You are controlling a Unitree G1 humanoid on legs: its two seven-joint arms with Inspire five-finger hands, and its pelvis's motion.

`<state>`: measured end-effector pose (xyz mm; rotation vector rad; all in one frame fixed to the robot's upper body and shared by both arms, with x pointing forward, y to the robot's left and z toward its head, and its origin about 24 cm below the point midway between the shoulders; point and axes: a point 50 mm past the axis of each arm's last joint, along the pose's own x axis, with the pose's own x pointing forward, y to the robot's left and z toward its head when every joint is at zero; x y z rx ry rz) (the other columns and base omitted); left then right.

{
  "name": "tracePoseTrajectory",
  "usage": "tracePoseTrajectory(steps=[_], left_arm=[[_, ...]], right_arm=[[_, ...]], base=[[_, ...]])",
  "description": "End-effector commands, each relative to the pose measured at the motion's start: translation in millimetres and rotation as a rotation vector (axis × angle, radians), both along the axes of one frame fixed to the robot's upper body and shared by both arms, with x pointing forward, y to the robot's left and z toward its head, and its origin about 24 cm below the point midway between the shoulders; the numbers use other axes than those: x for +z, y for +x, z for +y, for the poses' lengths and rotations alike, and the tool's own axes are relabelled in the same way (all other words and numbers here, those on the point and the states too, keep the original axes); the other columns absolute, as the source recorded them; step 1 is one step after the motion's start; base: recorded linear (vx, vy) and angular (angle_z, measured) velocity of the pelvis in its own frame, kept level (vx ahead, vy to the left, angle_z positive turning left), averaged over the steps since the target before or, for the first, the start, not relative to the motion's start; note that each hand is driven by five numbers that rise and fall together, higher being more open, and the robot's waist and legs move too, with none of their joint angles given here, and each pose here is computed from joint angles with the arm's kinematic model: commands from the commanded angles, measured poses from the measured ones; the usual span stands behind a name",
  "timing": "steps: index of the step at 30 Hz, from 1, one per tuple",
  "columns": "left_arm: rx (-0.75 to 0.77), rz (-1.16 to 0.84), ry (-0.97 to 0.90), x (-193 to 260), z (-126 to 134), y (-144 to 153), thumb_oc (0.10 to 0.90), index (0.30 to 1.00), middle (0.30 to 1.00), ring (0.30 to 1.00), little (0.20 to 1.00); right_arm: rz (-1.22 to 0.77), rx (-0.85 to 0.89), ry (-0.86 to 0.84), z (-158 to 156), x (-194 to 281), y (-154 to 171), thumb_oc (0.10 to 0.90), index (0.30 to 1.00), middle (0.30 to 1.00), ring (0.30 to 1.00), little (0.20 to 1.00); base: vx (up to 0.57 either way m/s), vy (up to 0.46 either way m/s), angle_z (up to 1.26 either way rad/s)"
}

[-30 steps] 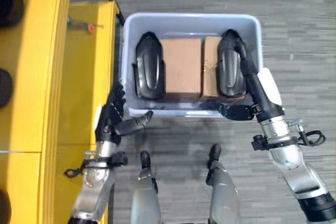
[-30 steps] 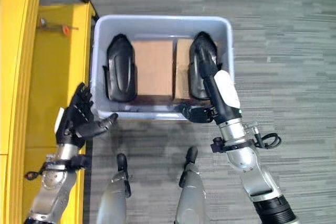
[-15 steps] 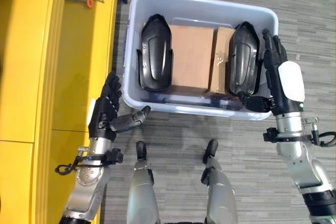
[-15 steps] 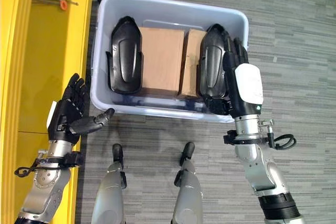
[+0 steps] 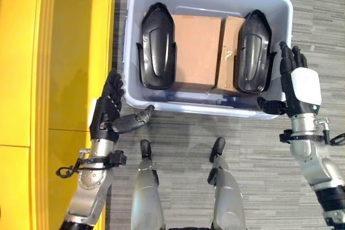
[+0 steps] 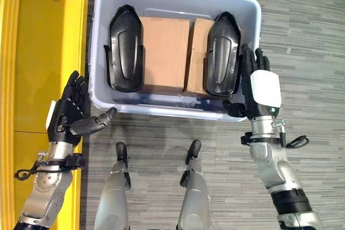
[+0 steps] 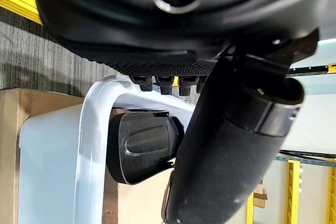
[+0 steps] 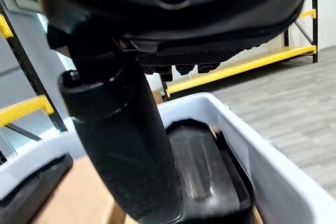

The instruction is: Move parts from the plastic box to the shelf.

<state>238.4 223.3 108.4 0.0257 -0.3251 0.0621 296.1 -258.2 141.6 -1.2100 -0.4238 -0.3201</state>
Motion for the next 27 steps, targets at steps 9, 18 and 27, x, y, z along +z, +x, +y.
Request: tracePoseTrajectory(steps=[9,18,27], left_arm=[[-0.059,-0.238,0.011,40,-6,-8,0.900,1.000,1.000,1.000,1.000],[-0.050,-0.243,0.001,41,-6,-8,0.900,1.000,1.000,1.000,1.000],[-0.052,-0.245,-0.006,41,-7,-8,0.900,1.000,1.000,1.000,1.000]], right_arm=[[-0.132,0.023,-0.061,-3,51,18,0.900,1.000,1.000,1.000,1.000],[-0.118,0.010,-0.027,-4,50,25,0.900,1.000,1.000,1.000,1.000],[-0.129,-0.005,-0.038,-4,57,33,0.900,1.000,1.000,1.000,1.000]], base=[[0.00,-0.007,0.00],[0.00,0.000,0.00],[0.00,-0.002,0.00]])
